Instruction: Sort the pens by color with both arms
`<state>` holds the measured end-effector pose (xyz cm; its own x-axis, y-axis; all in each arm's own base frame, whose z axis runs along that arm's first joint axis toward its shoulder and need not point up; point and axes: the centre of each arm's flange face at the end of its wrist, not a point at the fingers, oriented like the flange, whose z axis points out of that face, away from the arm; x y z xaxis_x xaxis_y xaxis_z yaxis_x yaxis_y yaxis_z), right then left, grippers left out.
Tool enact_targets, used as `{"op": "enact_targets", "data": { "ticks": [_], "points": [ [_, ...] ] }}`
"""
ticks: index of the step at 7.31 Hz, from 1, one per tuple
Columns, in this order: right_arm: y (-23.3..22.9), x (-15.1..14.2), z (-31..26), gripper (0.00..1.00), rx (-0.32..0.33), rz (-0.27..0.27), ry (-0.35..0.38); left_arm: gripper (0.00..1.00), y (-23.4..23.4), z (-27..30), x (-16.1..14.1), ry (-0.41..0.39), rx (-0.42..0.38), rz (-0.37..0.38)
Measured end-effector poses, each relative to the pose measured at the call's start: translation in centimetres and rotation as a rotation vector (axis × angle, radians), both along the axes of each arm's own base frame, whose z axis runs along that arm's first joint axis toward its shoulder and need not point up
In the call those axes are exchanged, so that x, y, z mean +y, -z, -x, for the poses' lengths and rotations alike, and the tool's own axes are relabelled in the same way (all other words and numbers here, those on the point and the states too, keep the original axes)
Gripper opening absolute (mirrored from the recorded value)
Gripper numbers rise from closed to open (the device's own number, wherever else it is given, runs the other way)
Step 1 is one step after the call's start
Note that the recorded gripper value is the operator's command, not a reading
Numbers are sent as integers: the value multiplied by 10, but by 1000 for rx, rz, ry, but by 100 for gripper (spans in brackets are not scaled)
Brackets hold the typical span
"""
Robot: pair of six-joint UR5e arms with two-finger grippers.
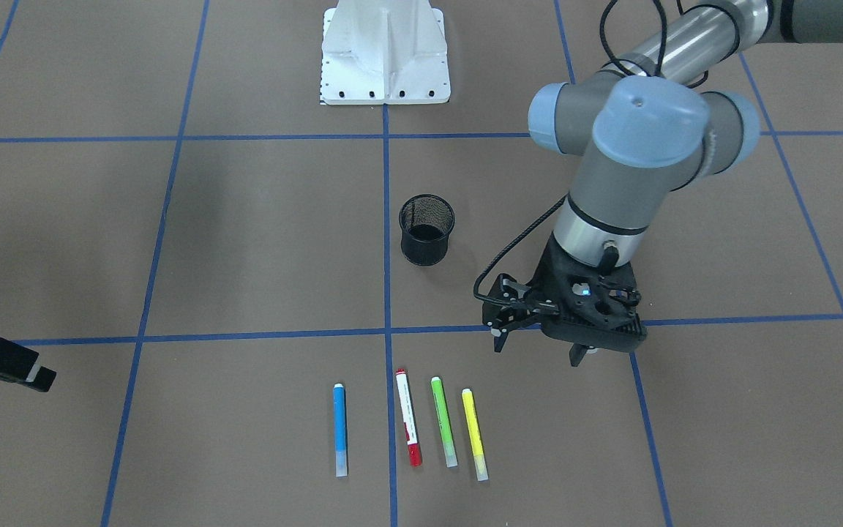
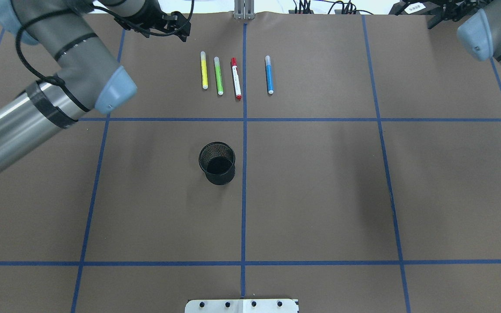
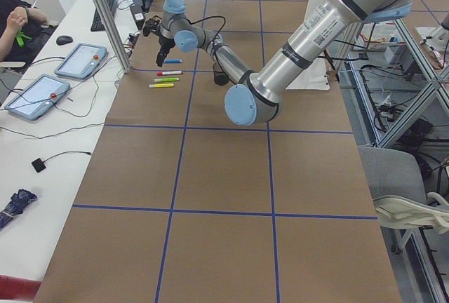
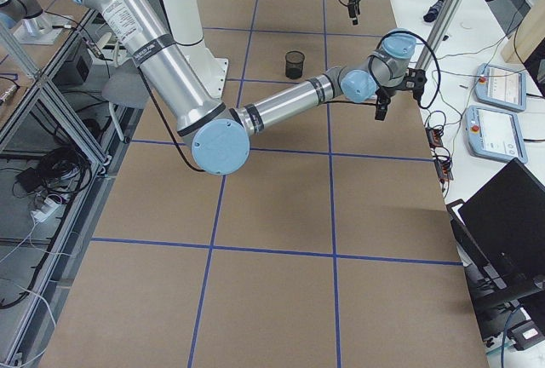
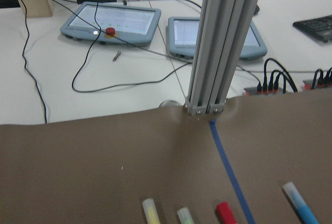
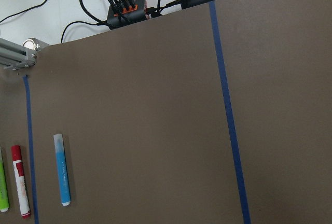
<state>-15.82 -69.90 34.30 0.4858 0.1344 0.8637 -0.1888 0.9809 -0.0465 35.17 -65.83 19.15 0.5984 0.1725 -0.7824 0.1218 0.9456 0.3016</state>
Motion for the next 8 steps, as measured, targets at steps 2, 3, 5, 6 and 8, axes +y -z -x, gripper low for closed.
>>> {"op": "enact_targets", "data": {
  "ticks": [2, 3, 5, 6, 8],
  "points": [
    [-45, 9, -48, 100, 47, -112, 77, 100, -26, 75, -15, -108, 81, 208],
    [-73, 15, -73, 100, 77, -136, 111, 100, -44, 106, -19, -133, 85, 196],
    [-104, 29, -122, 100, 139, -136, 204, 100, -101, 158, -25, -184, -6, 51],
    [-116, 35, -154, 100, 190, -177, 270, 100, -142, 178, -24, -206, -61, 27],
    [-166, 59, -197, 100, 320, -189, 387, 100, -218, 207, -10, -217, -131, 172]
  ]
}}
